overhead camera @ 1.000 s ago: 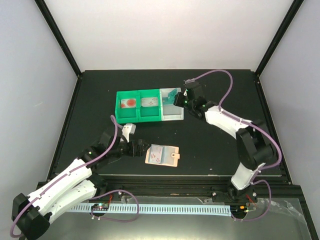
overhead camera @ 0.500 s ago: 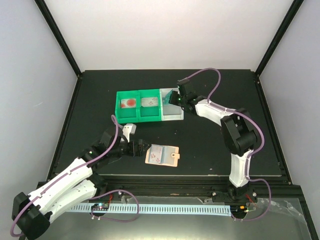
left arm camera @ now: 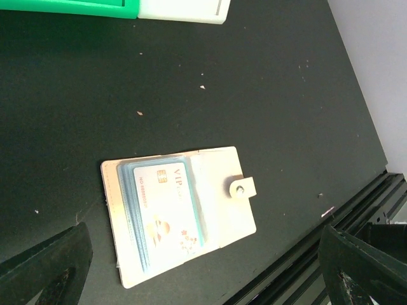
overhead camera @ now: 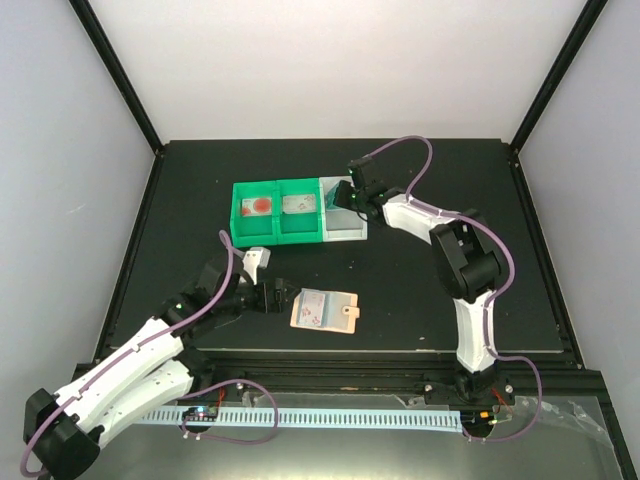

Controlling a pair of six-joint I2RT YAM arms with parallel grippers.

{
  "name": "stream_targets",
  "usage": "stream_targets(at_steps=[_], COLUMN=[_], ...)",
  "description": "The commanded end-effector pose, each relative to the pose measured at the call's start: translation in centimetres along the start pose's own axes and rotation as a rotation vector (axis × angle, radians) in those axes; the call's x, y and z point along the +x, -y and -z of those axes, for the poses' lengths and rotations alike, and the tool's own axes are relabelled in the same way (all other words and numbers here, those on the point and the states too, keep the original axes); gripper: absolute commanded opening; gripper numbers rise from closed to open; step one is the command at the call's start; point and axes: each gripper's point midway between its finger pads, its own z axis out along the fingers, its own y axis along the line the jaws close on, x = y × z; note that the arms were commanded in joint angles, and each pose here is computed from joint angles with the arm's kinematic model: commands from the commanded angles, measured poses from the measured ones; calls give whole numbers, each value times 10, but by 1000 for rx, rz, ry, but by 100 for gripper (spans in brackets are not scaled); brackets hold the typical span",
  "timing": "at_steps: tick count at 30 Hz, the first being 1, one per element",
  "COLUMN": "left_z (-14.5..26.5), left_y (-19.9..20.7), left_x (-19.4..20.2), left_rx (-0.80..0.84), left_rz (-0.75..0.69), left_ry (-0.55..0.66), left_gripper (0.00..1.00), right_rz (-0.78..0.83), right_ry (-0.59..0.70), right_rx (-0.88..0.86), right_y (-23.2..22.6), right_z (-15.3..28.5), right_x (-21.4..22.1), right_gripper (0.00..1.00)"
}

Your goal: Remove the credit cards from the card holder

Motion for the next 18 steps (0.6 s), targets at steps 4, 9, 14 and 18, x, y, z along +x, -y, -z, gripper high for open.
stream_targets(at_steps=[4,9,14,18], left_z=[11,18,22,21], left_y=[6,-2,-7,-8], left_x=[-15,-20,-21,-20], left_rx=[0,-49,-79,-80], left_rz=[29,47,58,68], left_ry=[61,102,116,111], left_gripper=[99,99,99,99], right_rz=[-24,-24,-22,-22], right_ry=[-7,-8,-36,-41], right_rx=[-1,12,21,23], right_y=[0,4,8,8], right_z=[-11,-16,-24,-28], right_x=[-4,-2,5,6], right_gripper=[1,4,6,9])
